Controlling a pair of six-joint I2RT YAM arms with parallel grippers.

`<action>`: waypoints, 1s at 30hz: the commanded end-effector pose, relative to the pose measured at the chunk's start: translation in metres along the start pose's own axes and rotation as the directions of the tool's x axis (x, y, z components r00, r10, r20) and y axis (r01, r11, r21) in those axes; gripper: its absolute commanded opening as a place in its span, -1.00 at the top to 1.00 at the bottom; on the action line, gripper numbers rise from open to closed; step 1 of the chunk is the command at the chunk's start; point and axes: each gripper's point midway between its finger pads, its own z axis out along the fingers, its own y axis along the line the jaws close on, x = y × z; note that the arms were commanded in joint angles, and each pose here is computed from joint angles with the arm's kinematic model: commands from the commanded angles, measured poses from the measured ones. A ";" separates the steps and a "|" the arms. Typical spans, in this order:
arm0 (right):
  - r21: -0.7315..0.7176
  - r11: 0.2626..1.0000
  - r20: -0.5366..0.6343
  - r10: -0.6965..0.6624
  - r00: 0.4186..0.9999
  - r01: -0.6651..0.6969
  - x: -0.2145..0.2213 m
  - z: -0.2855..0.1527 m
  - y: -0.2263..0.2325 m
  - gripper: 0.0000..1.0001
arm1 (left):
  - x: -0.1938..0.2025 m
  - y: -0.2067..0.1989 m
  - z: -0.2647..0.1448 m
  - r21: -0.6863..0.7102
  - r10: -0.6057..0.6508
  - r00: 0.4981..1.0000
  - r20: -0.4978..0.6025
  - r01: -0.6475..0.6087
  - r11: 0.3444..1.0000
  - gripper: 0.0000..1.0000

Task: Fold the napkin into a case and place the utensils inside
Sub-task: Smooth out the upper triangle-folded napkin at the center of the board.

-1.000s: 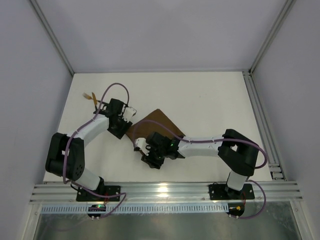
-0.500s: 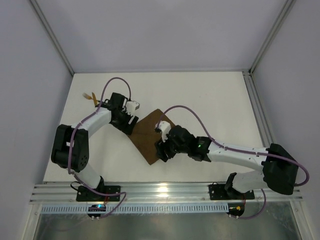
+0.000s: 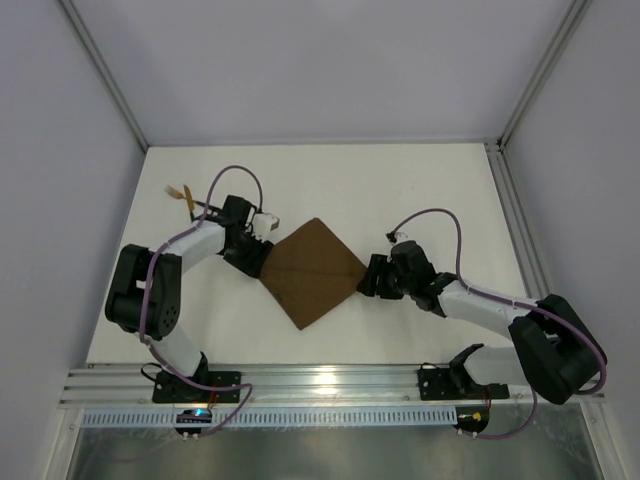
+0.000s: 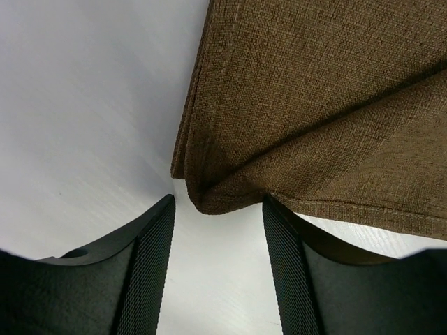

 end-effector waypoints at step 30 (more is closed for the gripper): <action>-0.114 0.990 0.054 -0.081 0.995 0.087 -0.131 0.037 0.031 -0.08 | -0.046 -0.116 -0.065 -0.171 0.642 0.741 0.196 -0.619 0.766 -0.39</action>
